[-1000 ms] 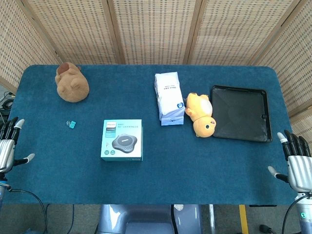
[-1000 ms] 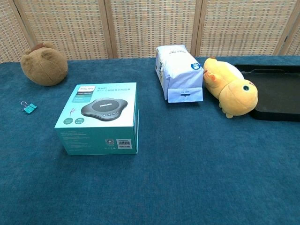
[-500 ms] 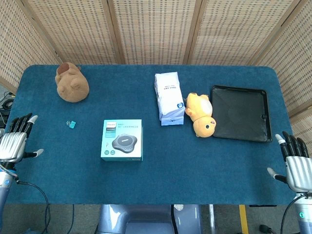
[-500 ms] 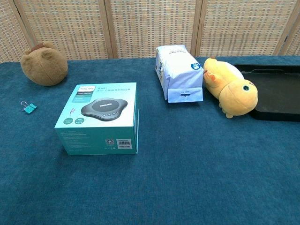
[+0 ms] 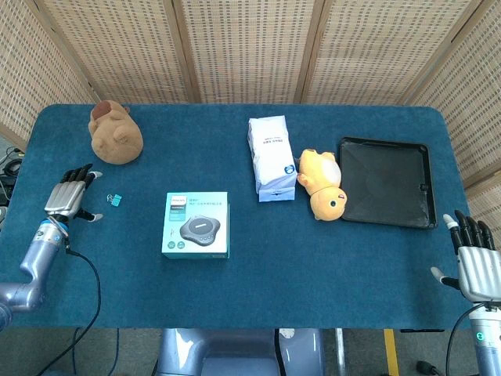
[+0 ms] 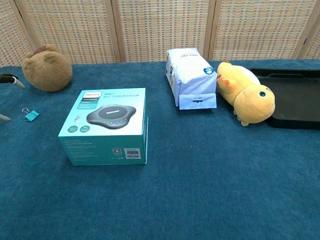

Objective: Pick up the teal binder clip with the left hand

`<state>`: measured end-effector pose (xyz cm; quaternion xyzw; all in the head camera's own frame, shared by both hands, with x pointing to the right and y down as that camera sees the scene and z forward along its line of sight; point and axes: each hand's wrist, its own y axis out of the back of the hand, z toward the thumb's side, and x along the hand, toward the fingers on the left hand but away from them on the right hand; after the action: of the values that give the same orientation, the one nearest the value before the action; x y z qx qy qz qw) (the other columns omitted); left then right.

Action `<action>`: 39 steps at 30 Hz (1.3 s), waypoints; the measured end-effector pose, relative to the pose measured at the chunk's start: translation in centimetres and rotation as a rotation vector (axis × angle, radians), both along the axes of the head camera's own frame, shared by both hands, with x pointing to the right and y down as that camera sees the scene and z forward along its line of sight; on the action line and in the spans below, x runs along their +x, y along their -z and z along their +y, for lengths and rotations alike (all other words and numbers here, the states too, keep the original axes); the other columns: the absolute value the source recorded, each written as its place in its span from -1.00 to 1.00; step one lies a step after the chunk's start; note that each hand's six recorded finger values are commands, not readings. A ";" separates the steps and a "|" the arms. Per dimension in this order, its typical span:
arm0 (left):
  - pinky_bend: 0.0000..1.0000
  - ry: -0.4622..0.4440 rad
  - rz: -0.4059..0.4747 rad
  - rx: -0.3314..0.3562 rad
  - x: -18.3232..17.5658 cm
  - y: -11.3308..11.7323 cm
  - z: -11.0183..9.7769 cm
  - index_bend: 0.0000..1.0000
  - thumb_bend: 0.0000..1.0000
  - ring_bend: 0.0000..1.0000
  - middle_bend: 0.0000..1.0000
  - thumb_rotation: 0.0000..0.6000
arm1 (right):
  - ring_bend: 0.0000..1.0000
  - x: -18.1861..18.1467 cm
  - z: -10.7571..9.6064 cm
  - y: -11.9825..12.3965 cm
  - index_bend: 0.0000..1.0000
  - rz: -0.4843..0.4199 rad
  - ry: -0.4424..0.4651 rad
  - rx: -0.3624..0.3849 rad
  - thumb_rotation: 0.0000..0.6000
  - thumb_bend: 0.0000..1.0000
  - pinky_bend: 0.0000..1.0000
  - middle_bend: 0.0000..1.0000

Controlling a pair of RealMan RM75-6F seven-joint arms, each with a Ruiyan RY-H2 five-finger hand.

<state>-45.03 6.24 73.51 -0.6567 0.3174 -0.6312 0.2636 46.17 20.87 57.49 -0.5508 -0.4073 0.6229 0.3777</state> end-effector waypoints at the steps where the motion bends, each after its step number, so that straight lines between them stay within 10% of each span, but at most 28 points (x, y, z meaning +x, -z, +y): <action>1: -1.00 0.003 0.005 -0.010 0.5 -0.5 -0.2 -0.51 -0.72 -1.00 -1.00 1.00 | -1.00 0.0 0.0 0.0 -0.86 0.000 -0.001 0.000 1.00 -1.00 -1.00 -1.00; 39: -1.00 0.004 -0.055 -0.096 1.8 -3.9 -1.4 -0.22 -0.37 -1.00 -1.00 1.00 | -1.00 0.6 -0.1 -0.3 -0.85 0.009 -0.027 -0.002 1.00 -1.00 -1.00 -1.00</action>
<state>-43.21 4.83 77.37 -0.6505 0.2807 -0.6639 0.2393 46.74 20.72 57.78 -0.5431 -0.4124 0.6307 0.3705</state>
